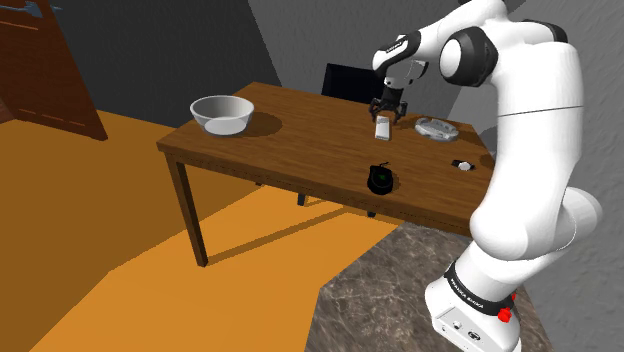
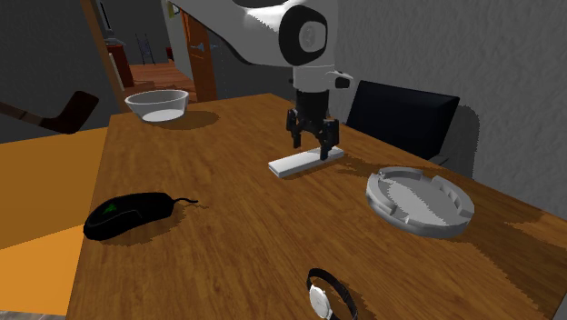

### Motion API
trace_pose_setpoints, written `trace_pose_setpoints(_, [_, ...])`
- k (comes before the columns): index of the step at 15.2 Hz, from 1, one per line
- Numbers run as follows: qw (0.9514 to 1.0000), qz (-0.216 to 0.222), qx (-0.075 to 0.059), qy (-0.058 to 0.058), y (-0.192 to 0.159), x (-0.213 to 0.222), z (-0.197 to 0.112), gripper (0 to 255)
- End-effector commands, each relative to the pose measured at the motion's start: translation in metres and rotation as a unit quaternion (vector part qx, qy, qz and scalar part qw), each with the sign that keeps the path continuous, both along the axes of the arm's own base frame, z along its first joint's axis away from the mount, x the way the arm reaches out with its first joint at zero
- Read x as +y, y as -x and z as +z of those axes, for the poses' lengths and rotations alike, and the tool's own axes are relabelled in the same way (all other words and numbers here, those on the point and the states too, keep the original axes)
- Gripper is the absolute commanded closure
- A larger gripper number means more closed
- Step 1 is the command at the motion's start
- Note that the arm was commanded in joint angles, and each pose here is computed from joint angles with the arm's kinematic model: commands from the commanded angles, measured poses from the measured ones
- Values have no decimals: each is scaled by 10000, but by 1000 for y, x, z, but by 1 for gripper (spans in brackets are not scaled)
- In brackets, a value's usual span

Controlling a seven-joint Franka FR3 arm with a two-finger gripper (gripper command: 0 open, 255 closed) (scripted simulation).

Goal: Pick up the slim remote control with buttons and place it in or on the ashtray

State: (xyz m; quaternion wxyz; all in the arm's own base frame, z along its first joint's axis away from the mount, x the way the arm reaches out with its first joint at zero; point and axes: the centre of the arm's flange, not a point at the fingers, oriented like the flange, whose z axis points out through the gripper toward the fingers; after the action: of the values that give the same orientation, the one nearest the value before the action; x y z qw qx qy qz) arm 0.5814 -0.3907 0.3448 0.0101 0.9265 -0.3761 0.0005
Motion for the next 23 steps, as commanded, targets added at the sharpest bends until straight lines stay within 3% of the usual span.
trace_pose_setpoints(1, [10000,-1,-2,1,0,-1,-11,0])
trace_pose_setpoints(9, [10000,-1,-2,1,0,-1,-14,0])
trace_pose_setpoints(10, [10000,-1,-2,1,0,-1,-14,255])
trace_pose_setpoints(19, [10000,-1,-2,1,0,-1,-14,255])
trace_pose_setpoints(23, [10000,-1,-2,1,0,-1,7,255])
